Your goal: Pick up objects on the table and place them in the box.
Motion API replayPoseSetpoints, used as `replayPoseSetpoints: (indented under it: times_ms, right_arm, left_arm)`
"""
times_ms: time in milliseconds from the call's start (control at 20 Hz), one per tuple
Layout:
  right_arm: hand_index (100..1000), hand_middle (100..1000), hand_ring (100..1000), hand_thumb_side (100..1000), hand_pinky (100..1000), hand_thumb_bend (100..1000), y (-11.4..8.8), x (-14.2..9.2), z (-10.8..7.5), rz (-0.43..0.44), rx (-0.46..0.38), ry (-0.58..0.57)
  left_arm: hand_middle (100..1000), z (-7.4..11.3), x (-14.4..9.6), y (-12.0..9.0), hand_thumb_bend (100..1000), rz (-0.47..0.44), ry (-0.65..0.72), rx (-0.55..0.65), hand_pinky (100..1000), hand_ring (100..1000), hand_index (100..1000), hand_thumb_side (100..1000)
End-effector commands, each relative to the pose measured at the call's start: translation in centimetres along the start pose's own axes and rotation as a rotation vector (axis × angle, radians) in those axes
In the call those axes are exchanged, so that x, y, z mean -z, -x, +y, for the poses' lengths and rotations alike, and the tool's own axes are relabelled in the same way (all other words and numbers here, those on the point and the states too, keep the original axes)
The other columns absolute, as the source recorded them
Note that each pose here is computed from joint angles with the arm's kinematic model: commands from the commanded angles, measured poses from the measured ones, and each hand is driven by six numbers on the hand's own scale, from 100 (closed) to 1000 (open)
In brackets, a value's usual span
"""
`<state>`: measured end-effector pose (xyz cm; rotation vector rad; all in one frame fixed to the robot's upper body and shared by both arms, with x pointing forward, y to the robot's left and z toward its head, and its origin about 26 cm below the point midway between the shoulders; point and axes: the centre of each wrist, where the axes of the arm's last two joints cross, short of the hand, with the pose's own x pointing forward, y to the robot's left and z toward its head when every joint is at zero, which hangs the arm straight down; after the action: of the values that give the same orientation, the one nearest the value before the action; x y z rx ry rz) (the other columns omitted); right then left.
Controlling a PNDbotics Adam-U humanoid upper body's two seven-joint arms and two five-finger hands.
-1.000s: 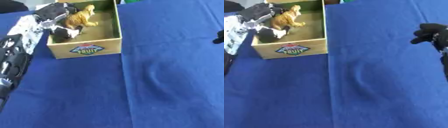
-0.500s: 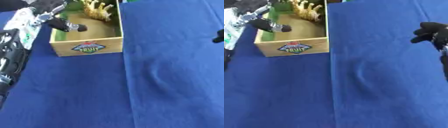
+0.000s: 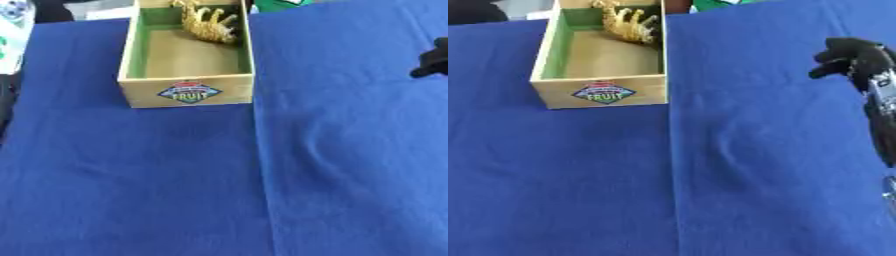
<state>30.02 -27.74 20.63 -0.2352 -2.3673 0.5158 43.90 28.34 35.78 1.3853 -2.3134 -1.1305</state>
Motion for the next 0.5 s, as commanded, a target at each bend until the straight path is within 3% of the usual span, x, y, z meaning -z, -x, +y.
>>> replayPoseSetpoints:
  times_ms: [50, 150, 250, 300, 500]
  right_arm:
    - [807, 663, 644, 978, 833, 100, -0.5, 0.1, -0.5, -0.019, -0.012, 0.019]
    - [806, 663, 644, 981, 832, 100, -0.5, 0.0, -0.5, -0.014, -0.009, 0.028]
    - [806, 664, 645, 979, 832, 100, -0.4, 0.0, -0.5, -0.011, -0.006, 0.037]
    - [807, 665, 646, 977, 832, 100, -0.4, 0.0, -0.6, -0.011, -0.004, 0.044]
    - [811, 669, 650, 961, 832, 100, -0.4, 0.0, -0.7, -0.011, 0.011, 0.092]
  left_arm:
    - [532, 2.6, -0.1, -0.2, 100, -0.023, -0.122, 0.004, 501, 580, 725, 746]
    - [507, 2.6, -0.8, -0.5, 100, -0.024, -0.162, -0.015, 476, 553, 697, 693]
    - [491, 2.5, -1.7, -0.9, 100, -0.010, -0.195, -0.037, 459, 535, 675, 717]
    - [488, 2.3, -2.2, -1.2, 100, -0.001, -0.211, -0.052, 456, 531, 669, 670]
    - [486, 1.3, -4.0, -2.6, 100, 0.059, -0.289, -0.134, 451, 526, 662, 662]
